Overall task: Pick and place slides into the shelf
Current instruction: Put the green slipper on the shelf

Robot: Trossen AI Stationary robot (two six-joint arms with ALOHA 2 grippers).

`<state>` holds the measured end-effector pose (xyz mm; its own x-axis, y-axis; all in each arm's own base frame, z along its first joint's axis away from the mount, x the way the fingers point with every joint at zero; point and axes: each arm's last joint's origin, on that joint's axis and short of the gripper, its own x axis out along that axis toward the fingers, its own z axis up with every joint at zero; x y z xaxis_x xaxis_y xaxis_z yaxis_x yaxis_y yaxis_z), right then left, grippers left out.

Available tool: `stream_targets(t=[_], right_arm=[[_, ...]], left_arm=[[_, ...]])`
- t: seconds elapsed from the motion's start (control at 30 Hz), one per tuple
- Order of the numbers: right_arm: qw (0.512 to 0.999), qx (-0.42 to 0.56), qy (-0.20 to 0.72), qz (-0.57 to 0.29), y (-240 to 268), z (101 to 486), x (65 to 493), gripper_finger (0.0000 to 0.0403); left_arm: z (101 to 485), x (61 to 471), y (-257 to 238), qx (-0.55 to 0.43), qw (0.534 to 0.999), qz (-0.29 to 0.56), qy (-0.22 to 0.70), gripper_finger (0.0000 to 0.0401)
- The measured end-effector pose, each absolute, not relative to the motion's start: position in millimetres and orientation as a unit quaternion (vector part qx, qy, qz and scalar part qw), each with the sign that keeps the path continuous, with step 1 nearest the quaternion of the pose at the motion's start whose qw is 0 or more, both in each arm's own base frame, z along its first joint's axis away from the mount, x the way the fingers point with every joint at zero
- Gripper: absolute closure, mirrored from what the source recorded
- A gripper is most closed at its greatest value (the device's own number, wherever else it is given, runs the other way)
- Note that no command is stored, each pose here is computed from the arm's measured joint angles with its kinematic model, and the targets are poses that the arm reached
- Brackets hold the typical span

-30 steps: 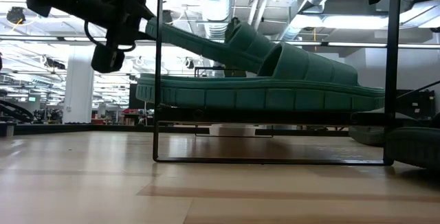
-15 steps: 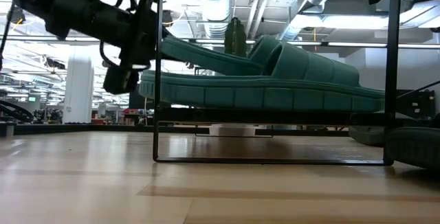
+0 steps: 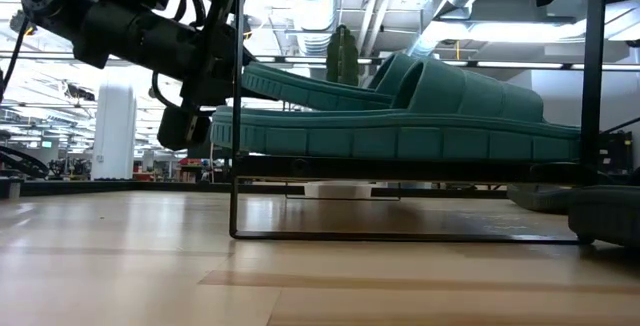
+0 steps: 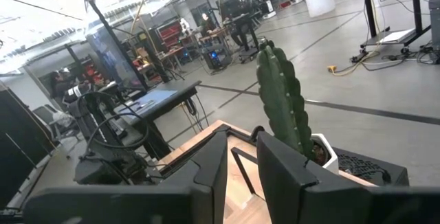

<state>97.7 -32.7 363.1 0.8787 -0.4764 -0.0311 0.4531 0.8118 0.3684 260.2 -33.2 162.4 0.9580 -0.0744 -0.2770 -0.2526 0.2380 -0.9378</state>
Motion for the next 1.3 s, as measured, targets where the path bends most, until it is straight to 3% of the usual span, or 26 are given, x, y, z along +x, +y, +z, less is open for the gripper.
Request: stream_targets(t=[1.0, 1.2, 1.3], right_arm=[[0.951, 0.186, -0.031, -0.244, -32.7, 363.1, 97.7, 0.0331], [0.951, 0.186, -0.031, -0.244, -32.7, 363.1, 97.7, 0.0331], [0.951, 0.186, -0.031, -0.244, -32.7, 363.1, 97.7, 0.0331]], left_arm=[[157.3, 259.3, -29.0, -0.620, 0.765, 0.071, 0.157, 0.0353], [155.5, 258.3, -30.5, -0.625, 0.758, 0.064, 0.177, 0.0278], [155.0, 258.1, -30.7, -0.625, 0.756, 0.059, 0.184, 0.0258]])
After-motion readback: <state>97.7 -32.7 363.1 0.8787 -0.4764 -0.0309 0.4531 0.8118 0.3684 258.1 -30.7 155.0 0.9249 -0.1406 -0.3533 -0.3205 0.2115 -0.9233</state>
